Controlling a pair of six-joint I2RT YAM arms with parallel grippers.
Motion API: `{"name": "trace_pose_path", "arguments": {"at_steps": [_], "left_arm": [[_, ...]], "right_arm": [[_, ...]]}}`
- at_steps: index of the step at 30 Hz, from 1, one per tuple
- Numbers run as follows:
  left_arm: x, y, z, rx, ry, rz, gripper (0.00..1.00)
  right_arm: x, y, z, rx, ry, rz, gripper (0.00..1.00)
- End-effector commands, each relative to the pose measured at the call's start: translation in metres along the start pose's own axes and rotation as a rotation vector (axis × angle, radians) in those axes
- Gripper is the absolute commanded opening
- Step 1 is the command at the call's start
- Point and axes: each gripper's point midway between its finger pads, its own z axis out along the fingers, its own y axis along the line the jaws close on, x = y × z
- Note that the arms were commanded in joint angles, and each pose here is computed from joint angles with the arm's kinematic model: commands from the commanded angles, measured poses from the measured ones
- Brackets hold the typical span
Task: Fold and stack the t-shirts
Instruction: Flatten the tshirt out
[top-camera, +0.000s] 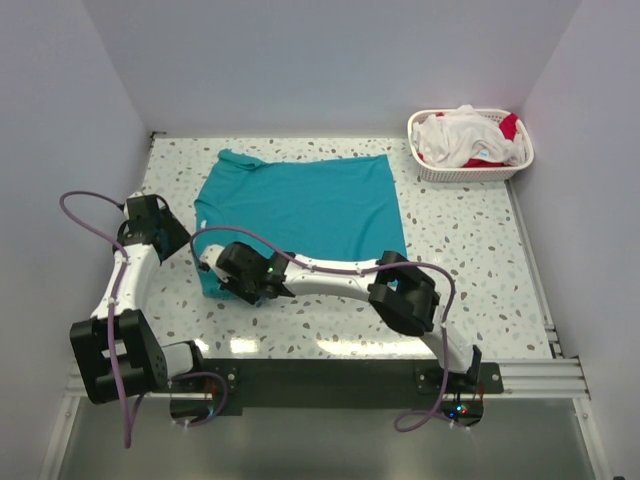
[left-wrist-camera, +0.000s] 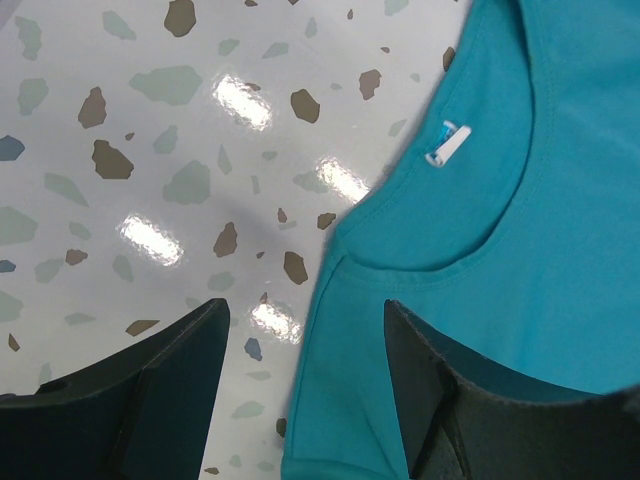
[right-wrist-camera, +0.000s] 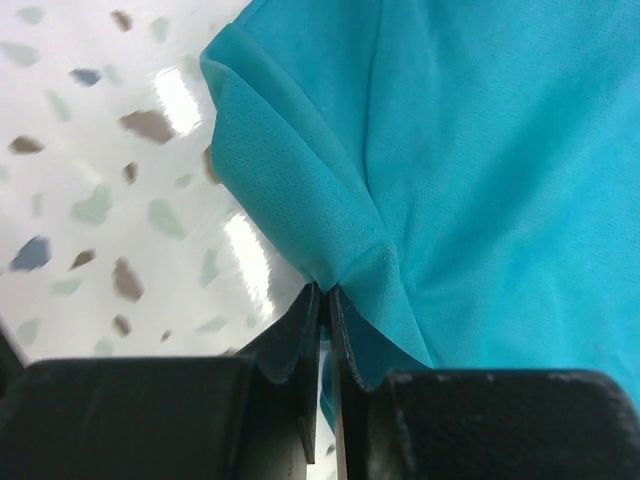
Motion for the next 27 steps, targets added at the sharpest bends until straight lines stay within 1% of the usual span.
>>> {"name": "trace_pose_path", "arguments": {"at_steps": [1, 2, 6, 8, 10, 11, 12, 13, 17, 22, 25, 27], "left_arm": [[-0.01, -0.004, 0.002, 0.022, -0.035, 0.007, 0.68], [-0.009, -0.004, 0.002, 0.023, -0.034, 0.008, 0.68], [-0.009, -0.004, 0.002, 0.022, -0.031, 0.009, 0.68], [-0.01, -0.004, 0.002, 0.022, -0.034, 0.009, 0.68], [-0.008, -0.005, 0.002, 0.026, -0.031, 0.012, 0.68], [-0.008, -0.005, 0.002, 0.027, -0.031, 0.011, 0.68], [-0.008, -0.005, 0.002, 0.027, -0.031, 0.011, 0.68], [-0.009, -0.005, 0.002, 0.029, -0.032, 0.011, 0.68], [-0.007, -0.006, 0.002, 0.035, -0.027, 0.012, 0.68], [-0.007, -0.006, 0.003, 0.035, -0.025, 0.014, 0.68], [-0.007, -0.006, 0.003, 0.032, -0.025, 0.014, 0.68], [-0.007, -0.006, 0.003, 0.033, -0.026, 0.012, 0.68]], "right_arm": [[-0.021, 0.015, -0.044, -0.109, -0.009, 0.065, 0.1], [-0.021, 0.017, -0.047, -0.122, -0.001, 0.07, 0.11], [-0.008, 0.042, -0.056, -0.262, 0.083, 0.094, 0.3], [0.001, 0.051, -0.063, -0.316, 0.135, 0.103, 0.33], [0.008, 0.068, -0.072, -0.42, 0.16, 0.112, 0.38], [0.009, 0.07, -0.075, -0.43, 0.162, 0.115, 0.39], [0.003, 0.066, -0.081, -0.411, 0.134, 0.118, 0.41], [0.01, 0.057, -0.072, -0.344, 0.125, 0.132, 0.41], [0.011, 0.043, -0.065, -0.256, 0.083, 0.118, 0.45], [0.001, 0.052, -0.055, -0.271, 0.0, 0.091, 0.44], [-0.004, 0.056, -0.048, -0.281, -0.024, 0.08, 0.44], [0.002, 0.057, -0.037, -0.28, -0.005, 0.075, 0.44]]}}
